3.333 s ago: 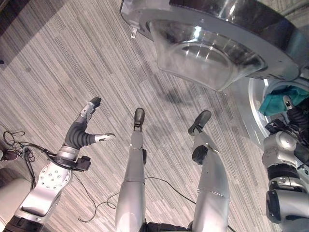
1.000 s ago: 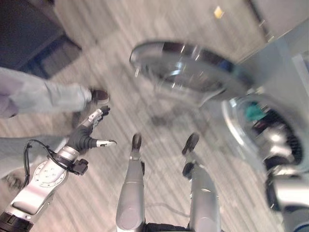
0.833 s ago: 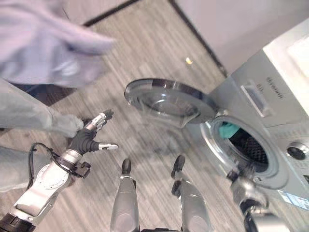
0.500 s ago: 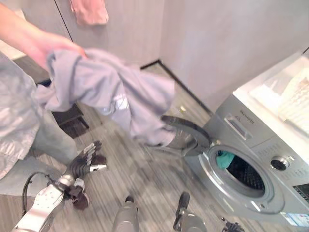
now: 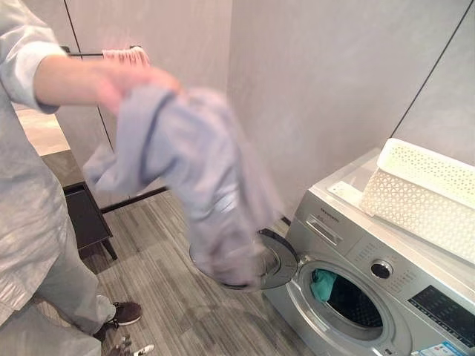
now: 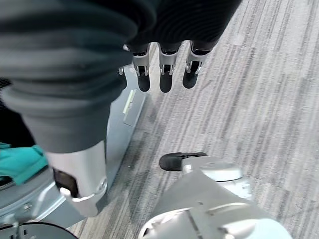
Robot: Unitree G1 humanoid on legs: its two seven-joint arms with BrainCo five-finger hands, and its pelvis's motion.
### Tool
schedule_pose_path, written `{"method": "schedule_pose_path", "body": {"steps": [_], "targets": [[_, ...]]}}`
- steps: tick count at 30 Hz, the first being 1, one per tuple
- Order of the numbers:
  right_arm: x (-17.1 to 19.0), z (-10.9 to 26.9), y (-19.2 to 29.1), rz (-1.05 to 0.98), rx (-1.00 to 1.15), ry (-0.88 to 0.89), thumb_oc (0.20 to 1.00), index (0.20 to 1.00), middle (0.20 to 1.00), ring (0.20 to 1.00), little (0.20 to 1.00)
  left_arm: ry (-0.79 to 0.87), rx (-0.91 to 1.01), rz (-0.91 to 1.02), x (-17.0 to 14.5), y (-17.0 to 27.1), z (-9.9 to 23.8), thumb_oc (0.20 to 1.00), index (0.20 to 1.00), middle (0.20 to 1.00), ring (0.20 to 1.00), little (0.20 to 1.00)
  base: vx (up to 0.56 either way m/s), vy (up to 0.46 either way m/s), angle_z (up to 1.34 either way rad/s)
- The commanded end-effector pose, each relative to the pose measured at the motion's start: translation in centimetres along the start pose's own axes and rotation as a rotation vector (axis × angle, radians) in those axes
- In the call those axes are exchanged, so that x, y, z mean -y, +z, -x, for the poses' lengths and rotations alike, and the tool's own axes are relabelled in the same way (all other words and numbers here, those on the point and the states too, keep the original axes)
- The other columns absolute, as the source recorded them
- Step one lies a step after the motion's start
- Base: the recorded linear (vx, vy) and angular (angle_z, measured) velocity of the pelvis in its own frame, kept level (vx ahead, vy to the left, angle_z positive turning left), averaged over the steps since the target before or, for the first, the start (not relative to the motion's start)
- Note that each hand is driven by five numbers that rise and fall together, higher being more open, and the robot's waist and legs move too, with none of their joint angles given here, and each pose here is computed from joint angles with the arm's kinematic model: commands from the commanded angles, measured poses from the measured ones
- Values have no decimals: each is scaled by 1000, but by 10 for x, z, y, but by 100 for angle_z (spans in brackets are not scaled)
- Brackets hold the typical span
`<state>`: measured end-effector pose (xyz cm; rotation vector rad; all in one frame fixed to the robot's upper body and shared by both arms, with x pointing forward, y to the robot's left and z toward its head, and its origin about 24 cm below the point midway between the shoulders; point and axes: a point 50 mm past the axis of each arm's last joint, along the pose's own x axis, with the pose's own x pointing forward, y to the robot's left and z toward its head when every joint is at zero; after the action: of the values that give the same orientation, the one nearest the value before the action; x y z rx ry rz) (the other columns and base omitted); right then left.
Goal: Grab the laundry basket,head to the washer,open it,put in the laundry and shut it.
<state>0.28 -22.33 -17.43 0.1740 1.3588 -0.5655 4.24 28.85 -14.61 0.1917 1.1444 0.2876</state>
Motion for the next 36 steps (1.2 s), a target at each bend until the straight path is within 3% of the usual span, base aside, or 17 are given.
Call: {"method": "schedule_pose_path", "body": {"steps": [1,5,11,19,20,36], "targets": [[-13,-2,37,20,121,44,1000,1000,1000,1000,1000,103,70,16,-9,21,-5,1000,1000,1000,1000,1000,42,-7,-2],[-20,4,50,-22,269,150,1000,1000,1000,1000,1000,122,44,162,0,7,-2,1000,1000,1000,1000,1000,15,24,-6],[-6,4,57,-83,305,113,1000,1000,1000,1000,1000,87,49,202,10,5,-1,1000,1000,1000,1000,1000,-2,8,-1],[-5,3,54,-148,280,129,1000,1000,1000,1000,1000,56,45,210,16,2,-1,1000,1000,1000,1000,1000,0,0,0],[20,-2,35,120,89,97,1000,1000,1000,1000,1000,76,40,323,-7,10,-5,1000,1000,1000,1000,1000,0,0,0],[33,-2,39,9,104,24,1000,1000,1000,1000,1000,85,-2,329,-4,-2,-2,1000,1000,1000,1000,1000,8,-12,8]]}}
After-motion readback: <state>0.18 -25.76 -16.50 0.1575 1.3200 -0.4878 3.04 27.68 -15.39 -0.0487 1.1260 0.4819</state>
